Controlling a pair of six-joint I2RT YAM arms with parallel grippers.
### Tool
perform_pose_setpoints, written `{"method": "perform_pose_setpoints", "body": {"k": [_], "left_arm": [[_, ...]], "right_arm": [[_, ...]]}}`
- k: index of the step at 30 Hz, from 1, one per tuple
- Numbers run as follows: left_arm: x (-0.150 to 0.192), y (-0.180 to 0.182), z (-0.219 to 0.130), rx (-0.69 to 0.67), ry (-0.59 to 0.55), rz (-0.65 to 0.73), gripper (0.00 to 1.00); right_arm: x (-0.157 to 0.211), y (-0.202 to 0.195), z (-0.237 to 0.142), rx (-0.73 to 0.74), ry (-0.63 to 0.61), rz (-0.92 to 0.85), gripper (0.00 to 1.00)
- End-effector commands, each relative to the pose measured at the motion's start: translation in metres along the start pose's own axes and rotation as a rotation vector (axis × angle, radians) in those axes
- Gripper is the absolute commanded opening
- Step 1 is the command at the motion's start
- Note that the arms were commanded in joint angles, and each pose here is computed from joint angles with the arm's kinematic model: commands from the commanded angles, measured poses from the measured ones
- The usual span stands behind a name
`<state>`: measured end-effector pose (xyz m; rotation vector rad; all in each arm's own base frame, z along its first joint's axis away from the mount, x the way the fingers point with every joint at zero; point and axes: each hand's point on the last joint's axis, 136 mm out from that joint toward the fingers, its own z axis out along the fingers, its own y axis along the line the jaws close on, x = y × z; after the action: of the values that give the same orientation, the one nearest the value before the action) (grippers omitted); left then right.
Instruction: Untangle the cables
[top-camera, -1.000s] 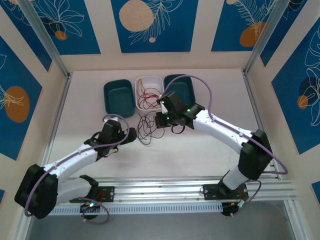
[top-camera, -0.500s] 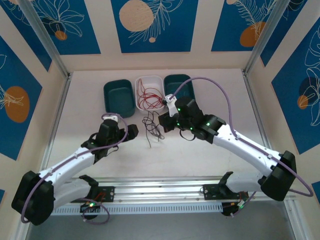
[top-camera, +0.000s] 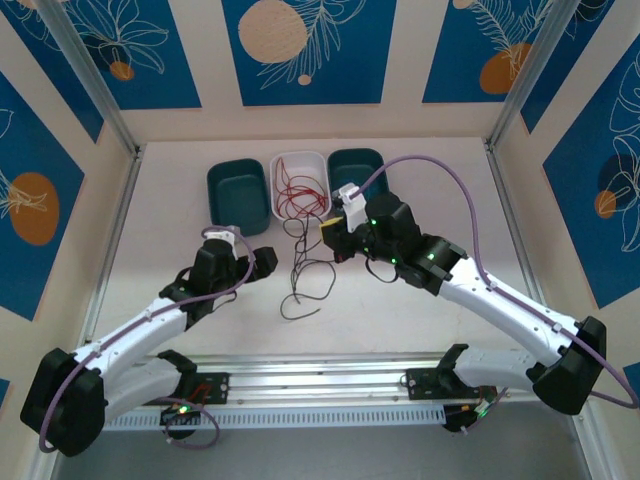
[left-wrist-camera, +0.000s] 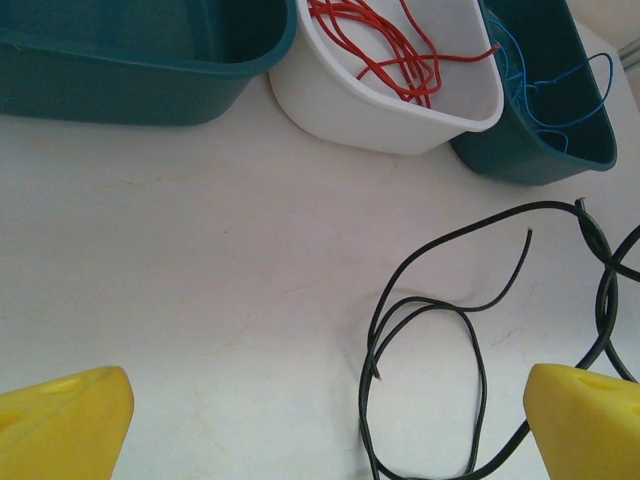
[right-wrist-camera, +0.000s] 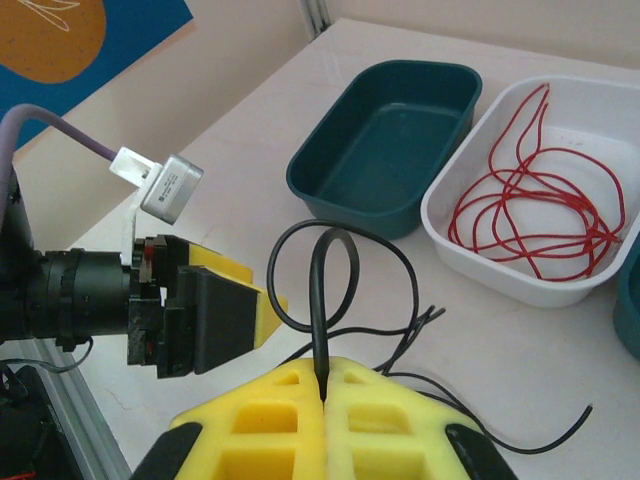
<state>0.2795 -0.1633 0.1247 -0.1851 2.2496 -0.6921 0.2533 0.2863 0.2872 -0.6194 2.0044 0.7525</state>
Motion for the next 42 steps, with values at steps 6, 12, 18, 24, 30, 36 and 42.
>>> {"method": "perform_pose_setpoints", "body": {"k": [6,12,18,24,30,36,42], "left_arm": [[-0.005,-0.012,-0.007,0.055,-0.022,0.025,1.0],[-0.004,-0.014,-0.008,0.063,-0.019,0.034,1.0],[-0.003,-0.015,-0.008,0.068,-0.012,0.039,1.0],[-0.01,-0.035,-0.014,0.162,-0.03,0.088,1.0],[-0.038,-0.085,-0.047,0.358,-0.126,0.233,1.0],[-0.059,-0.12,-0.081,0.466,-0.21,0.441,0.98],[-0.075,-0.149,-0.108,0.537,-0.286,0.642,0.83]], "right_arm": [[-0.043,0.02,-0.028,-0.092,-0.153,-0.057,0.0],[-0.07,0.032,-0.053,-0.145,-0.261,-0.072,0.0],[-0.086,0.041,-0.07,-0.192,-0.323,-0.079,0.0],[-0.092,0.035,-0.072,-0.169,-0.342,-0.054,0.0],[-0.084,0.03,-0.06,-0.173,-0.282,-0.023,0.0],[-0.077,0.025,-0.049,-0.176,-0.223,0.01,0.0],[-0.073,0.032,-0.049,-0.24,-0.187,-0.002,0.0]]}}
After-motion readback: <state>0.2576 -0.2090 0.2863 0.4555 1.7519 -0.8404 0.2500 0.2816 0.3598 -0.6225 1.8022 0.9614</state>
